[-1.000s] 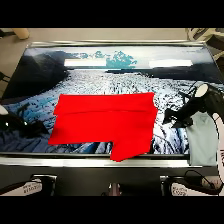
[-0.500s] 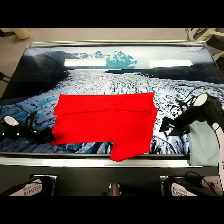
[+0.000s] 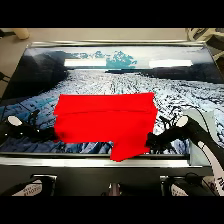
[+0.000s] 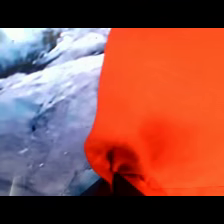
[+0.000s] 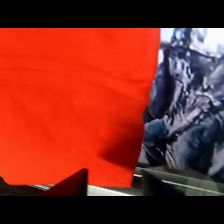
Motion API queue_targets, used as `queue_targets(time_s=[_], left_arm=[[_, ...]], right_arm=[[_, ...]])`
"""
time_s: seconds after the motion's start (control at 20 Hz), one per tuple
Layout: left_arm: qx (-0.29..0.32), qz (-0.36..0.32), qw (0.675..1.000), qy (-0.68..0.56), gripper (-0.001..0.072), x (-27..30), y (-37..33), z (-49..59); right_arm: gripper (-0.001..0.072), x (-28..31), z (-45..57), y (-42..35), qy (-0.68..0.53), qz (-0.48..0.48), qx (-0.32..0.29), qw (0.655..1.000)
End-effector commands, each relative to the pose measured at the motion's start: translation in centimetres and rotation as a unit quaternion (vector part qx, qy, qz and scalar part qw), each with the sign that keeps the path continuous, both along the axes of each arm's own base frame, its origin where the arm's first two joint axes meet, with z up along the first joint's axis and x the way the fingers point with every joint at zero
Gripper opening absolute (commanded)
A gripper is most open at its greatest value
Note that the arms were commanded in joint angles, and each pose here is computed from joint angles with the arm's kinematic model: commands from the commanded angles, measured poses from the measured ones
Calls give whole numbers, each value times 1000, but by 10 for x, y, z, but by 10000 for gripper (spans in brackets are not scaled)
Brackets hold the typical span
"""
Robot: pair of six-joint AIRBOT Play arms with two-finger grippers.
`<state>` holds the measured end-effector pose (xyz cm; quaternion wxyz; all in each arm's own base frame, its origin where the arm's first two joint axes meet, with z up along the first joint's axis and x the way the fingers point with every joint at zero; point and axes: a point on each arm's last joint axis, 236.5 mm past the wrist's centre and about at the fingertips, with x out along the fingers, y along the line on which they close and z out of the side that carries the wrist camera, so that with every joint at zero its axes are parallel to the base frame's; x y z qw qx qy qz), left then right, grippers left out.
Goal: Fold the shirts.
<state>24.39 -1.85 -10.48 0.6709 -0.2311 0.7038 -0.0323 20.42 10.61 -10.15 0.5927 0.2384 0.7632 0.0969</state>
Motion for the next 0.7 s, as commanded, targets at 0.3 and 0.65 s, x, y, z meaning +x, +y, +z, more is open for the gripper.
queue_targets(time_s=[0.3,0.65], left_arm=[[11,-7,999,-39,26,20,5,15],[11,35,970,-240,25,147,19,134]], right_arm=[[16,27,22,9,-41,9,21,999],[16,231,146,-41,-317,-62,-86,943]])
